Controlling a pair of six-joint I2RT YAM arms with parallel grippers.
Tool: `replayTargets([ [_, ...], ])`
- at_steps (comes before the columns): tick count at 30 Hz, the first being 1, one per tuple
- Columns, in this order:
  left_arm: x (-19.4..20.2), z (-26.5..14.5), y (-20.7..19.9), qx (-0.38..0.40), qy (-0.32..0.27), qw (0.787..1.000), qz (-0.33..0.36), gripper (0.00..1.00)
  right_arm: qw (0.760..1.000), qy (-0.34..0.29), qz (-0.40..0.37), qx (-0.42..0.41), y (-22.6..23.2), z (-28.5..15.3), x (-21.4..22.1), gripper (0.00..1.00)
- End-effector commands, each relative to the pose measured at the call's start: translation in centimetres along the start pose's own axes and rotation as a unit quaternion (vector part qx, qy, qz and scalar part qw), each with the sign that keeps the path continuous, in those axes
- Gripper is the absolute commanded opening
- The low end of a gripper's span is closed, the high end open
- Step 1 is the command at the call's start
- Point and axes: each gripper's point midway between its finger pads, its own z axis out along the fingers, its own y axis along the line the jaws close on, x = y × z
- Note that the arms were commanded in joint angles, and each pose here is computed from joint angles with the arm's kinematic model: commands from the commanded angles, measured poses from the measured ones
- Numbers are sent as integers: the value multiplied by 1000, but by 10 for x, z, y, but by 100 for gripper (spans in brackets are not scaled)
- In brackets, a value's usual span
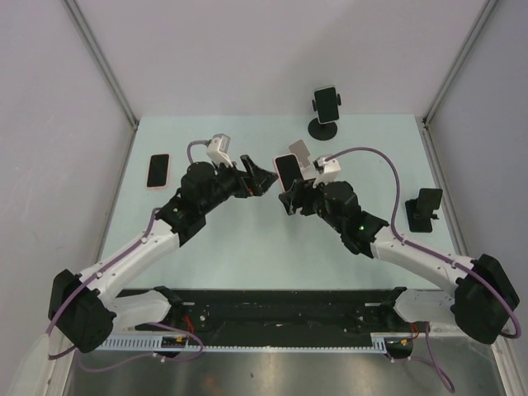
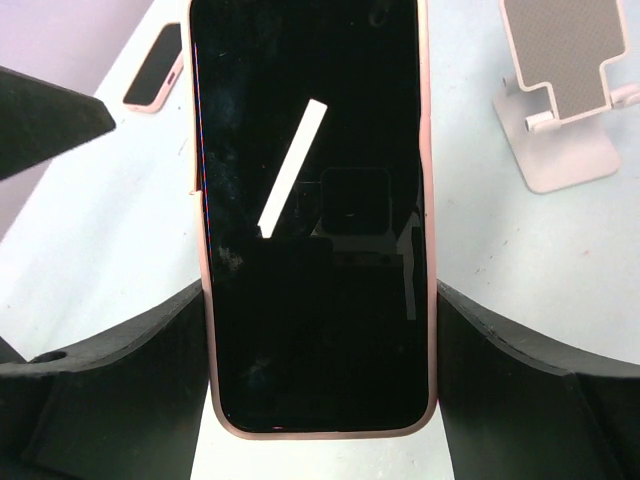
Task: Remove the phone from the phone stand
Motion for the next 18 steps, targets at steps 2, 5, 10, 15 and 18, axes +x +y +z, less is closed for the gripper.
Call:
replayTargets([
  [2,-8,8,-15,9,-40,998,-40,91,990,-128,63,-19,17,-23,-62,24],
  [5,1,14,-23,22,-26,998,-45,87,989,-130,68,-20,16,-28,-58,24],
  [10,18,27,-41,42,-1,998,-38,78,988,-131,74,-22,15,-32,-53,24],
  [15,40,38,-44,45,28,997,-49,69,987,-139,78,-25,15,-37,-53,24],
  [18,50,43,-51,55,41,996,-49,63,987,-137,79,-28,15,-38,-51,24],
])
